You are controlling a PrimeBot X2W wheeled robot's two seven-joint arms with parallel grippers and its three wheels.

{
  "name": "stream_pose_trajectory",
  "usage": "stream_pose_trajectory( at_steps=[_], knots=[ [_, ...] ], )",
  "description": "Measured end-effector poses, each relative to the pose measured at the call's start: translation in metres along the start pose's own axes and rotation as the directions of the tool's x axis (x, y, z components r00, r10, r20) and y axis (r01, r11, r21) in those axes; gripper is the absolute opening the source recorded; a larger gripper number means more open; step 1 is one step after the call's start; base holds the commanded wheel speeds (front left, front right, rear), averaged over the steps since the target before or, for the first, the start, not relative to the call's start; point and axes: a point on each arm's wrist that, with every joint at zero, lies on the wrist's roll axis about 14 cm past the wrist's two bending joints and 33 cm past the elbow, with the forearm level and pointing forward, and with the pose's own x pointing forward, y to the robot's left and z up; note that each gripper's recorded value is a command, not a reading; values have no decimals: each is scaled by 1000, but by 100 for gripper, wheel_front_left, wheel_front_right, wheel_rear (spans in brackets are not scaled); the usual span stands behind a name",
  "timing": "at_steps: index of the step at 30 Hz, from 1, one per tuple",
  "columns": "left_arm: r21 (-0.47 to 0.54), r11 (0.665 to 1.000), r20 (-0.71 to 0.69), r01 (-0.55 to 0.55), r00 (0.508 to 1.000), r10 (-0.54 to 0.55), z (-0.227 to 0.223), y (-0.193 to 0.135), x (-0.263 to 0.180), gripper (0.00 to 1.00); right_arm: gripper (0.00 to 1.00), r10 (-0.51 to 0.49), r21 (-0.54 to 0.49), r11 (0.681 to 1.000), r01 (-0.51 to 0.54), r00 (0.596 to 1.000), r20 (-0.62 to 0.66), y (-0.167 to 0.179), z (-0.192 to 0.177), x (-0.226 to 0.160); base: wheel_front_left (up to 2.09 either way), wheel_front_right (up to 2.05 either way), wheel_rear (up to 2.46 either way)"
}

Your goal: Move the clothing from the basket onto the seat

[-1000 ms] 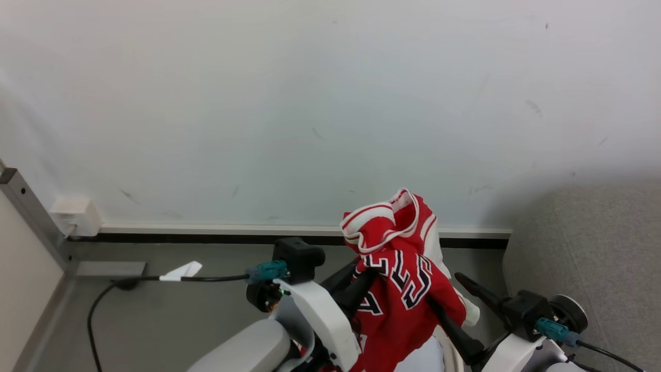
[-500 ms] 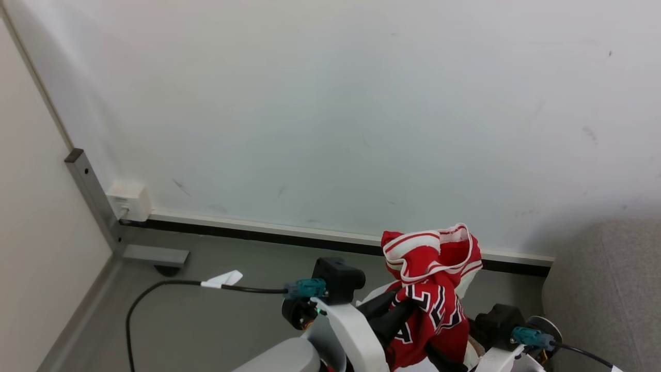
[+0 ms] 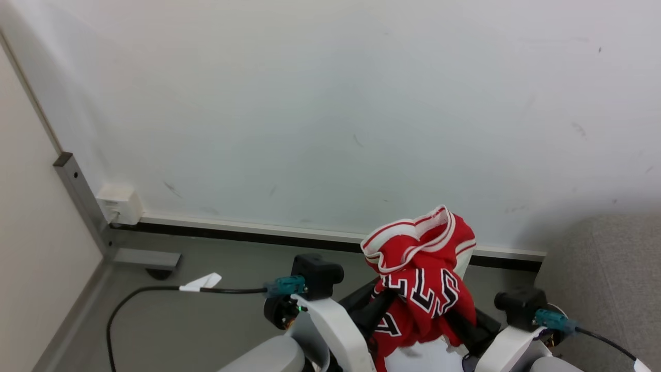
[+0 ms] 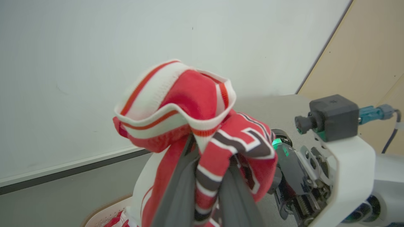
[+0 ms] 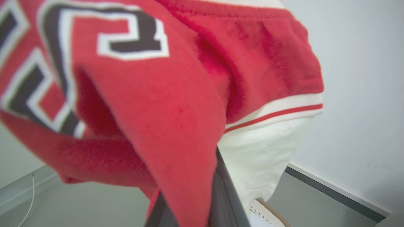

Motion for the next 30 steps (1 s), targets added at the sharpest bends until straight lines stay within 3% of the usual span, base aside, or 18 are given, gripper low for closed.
stream_pose_trajectory(
  at_steps=[5, 6, 7, 13, 19, 30],
  knots=[
    [-5, 1000, -6, -14, 1000, 14, -6, 5, 2, 0, 0, -82, 83, 994, 72, 988, 133, -17, 31, -9, 0, 0, 0],
    [-6, 1000, -7, -11, 1000, 11, -7, 5, 4, 34, 0, -102, 101, 991, 88, 983, 150, -20, 33, -12, 0, 0, 0],
    [-9, 1000, -6, -4, 1000, 4, -8, 3, 5, 100, 0, -126, 119, 987, 107, 978, 167, -24, 35, -15, 0, 0, 0],
    [-17, 999, -17, 50, 999, -50, -14, -10, 19, 100, 0, -257, 172, 961, 217, 930, 263, -52, 53, -41, 0, 0, 0],
    [-19, 992, -24, 124, 992, -125, -20, -28, 36, 100, 0, -405, 209, 912, 352, 850, 336, -87, 69, -79, 0, 0, 0],
    [-12, 954, -48, 299, 953, -300, -37, -70, 70, 100, 0, -631, 253, 771, 585, 645, 431, -140, 90, -181, 0, 0, 0]
  ],
)
